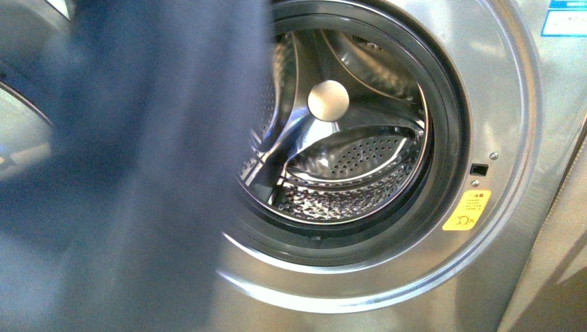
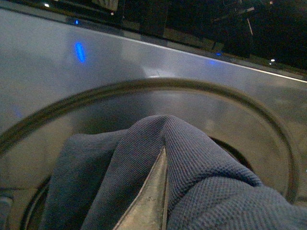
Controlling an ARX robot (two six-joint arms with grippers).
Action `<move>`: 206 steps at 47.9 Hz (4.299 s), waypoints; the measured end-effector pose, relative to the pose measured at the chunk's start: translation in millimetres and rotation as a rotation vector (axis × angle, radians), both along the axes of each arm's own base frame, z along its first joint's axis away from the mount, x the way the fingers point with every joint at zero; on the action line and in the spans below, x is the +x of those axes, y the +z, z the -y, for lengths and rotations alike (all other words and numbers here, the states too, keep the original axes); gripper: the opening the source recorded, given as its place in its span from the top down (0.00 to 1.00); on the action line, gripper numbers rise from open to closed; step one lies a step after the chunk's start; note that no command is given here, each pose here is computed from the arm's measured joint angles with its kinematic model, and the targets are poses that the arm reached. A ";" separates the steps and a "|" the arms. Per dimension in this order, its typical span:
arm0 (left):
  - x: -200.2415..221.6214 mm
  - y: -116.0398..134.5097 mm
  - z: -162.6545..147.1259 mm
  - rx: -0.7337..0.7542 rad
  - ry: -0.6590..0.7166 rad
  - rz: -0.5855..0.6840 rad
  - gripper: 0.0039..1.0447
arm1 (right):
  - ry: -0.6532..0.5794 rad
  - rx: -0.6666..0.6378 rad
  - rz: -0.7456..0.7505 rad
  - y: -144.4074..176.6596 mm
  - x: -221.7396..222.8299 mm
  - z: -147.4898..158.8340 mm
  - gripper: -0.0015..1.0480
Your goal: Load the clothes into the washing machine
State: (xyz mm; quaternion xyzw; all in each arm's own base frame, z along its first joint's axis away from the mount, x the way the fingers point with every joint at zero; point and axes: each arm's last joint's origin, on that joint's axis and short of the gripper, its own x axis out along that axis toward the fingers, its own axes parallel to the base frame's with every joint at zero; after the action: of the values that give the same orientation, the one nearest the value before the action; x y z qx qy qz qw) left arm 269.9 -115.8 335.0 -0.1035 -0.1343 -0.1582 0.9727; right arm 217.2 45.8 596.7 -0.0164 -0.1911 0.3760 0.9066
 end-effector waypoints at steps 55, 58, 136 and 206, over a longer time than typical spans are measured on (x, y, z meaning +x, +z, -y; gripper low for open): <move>70.4 -70.2 59.4 0.173 0.026 -0.091 0.93 | -0.652 0.280 -0.333 -168.0 -117.3 49.3 0.18; 73.5 -72.4 62.6 0.176 0.023 -0.094 0.93 | -0.721 0.194 -0.383 -197.3 -121.4 47.0 0.26; 207.6 -155.5 106.3 0.298 0.369 -0.125 0.93 | -0.779 0.036 -0.399 -415.4 -119.7 46.1 0.98; 320.9 -166.8 76.1 0.411 0.497 -0.439 0.93 | -0.779 0.036 -0.399 -432.1 -119.6 46.1 0.98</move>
State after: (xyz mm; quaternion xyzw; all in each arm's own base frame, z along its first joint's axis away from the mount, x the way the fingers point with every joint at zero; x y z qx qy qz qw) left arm 590.7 -191.8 168.2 0.0979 0.0907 0.0844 0.9874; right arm 97.7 -0.4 164.6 0.0016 0.0014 -0.0015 1.0000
